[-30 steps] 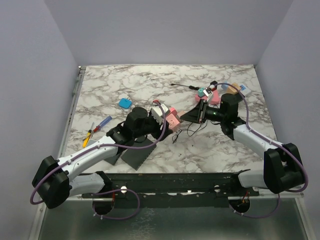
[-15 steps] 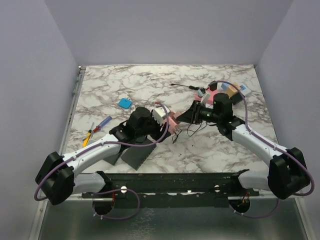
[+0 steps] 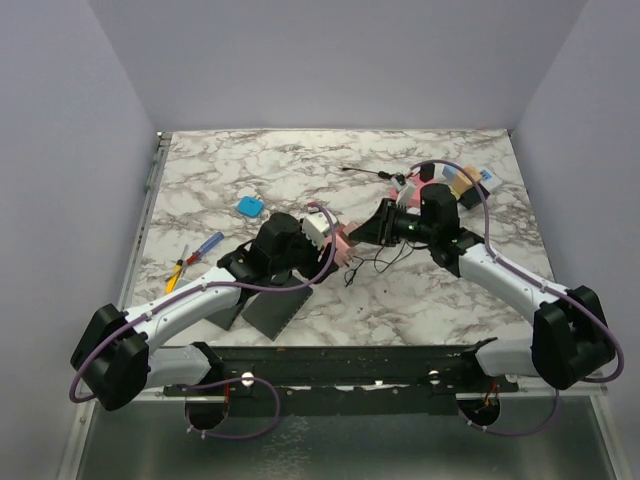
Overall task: Pull the plug off the socket
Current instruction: Remove the plug from the socket.
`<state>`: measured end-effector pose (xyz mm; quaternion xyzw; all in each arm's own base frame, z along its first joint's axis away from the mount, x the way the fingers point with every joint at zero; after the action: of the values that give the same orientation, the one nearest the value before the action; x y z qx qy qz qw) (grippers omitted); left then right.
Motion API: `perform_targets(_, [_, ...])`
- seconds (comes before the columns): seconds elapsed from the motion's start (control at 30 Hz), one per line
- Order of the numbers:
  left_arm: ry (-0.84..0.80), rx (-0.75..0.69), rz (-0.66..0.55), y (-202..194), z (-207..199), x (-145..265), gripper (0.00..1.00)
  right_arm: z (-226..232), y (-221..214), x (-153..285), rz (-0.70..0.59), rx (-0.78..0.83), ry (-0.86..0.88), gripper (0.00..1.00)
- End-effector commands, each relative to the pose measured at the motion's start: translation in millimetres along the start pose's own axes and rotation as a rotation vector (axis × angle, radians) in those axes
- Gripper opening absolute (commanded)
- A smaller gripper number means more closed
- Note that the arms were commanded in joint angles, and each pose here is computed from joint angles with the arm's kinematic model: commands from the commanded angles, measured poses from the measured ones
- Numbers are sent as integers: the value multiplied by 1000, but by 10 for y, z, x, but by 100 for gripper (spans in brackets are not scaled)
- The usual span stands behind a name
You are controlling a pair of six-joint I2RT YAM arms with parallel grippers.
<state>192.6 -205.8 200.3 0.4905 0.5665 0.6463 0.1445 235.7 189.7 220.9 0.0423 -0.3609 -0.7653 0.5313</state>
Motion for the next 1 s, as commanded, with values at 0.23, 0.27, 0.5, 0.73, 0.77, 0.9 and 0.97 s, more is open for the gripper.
perform_targets(0.23, [45,-21,-94,192,59,-48,0,102,56,96,131,-61,288,0])
perform_targets(0.27, [47,-22,-95,194,60,-47,0,87,47,97,143,-66,296,0])
perform_targets(0.5, [65,-29,-98,196,75,-35,0,79,37,113,144,-46,313,0])
perform_targets(0.73, [73,-14,-94,204,95,-48,0,15,60,120,74,42,114,0])
perform_targets(0.77, [76,-7,-94,205,108,-48,0,22,60,113,66,59,85,0])
perform_targets(0.9, [81,11,-96,216,157,-49,0,104,14,78,32,129,9,0])
perform_targets(0.97, [84,19,-97,220,180,-46,0,137,-15,57,12,150,-21,0])
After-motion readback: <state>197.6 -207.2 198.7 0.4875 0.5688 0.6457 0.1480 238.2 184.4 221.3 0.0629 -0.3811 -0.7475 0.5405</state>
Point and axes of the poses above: each gripper's point midway between its finger pads, its own x axis back along the fingers, its own z axis along the line the jaws close on, y = z × x, the point moved 10 cm from there along x, back along the fingers
